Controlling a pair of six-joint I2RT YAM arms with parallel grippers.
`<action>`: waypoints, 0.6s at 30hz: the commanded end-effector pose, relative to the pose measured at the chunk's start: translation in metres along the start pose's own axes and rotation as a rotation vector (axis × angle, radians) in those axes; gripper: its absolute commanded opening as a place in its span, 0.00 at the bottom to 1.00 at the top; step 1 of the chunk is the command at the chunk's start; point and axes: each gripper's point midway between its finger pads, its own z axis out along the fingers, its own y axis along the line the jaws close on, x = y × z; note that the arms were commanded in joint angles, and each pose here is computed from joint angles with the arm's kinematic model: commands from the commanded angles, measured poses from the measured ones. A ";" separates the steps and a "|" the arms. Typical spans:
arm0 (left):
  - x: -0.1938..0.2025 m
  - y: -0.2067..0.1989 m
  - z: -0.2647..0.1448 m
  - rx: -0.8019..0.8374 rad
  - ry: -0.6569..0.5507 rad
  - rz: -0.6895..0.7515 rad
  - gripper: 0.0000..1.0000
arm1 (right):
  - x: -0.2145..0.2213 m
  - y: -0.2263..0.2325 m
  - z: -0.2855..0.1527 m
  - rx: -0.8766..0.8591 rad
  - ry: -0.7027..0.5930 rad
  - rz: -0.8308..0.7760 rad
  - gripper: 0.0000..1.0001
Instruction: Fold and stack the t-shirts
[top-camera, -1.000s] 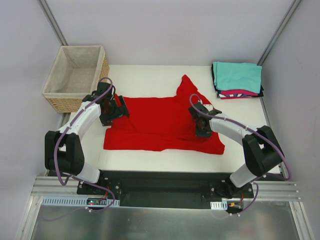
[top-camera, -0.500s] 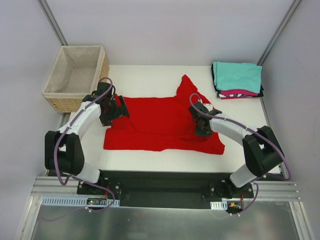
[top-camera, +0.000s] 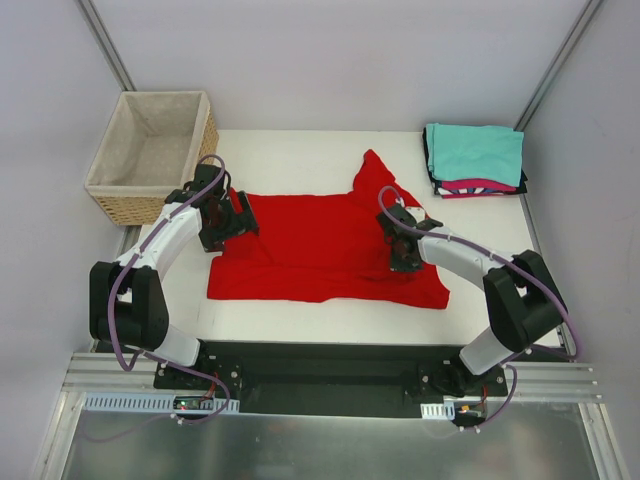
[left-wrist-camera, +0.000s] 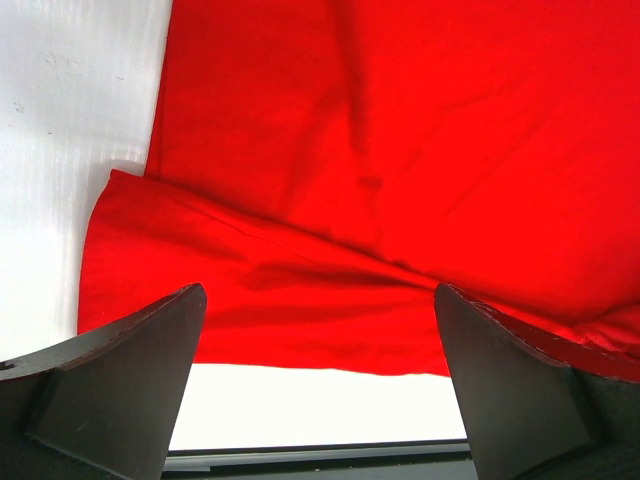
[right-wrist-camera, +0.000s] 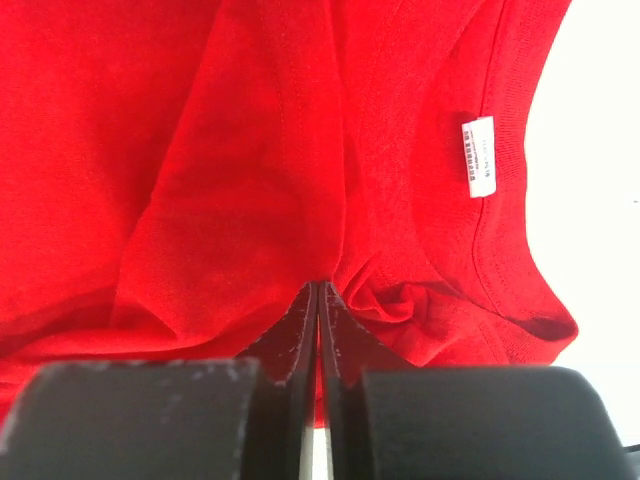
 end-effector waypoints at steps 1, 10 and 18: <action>0.007 0.001 -0.001 -0.002 0.018 0.024 0.99 | -0.003 0.000 0.000 0.008 -0.007 0.013 0.01; 0.006 -0.001 -0.003 0.004 0.015 0.024 0.99 | -0.038 0.015 -0.020 -0.025 -0.056 -0.001 0.01; 0.006 -0.002 -0.004 0.011 0.014 0.025 0.99 | -0.059 0.029 -0.024 -0.032 -0.069 -0.005 0.01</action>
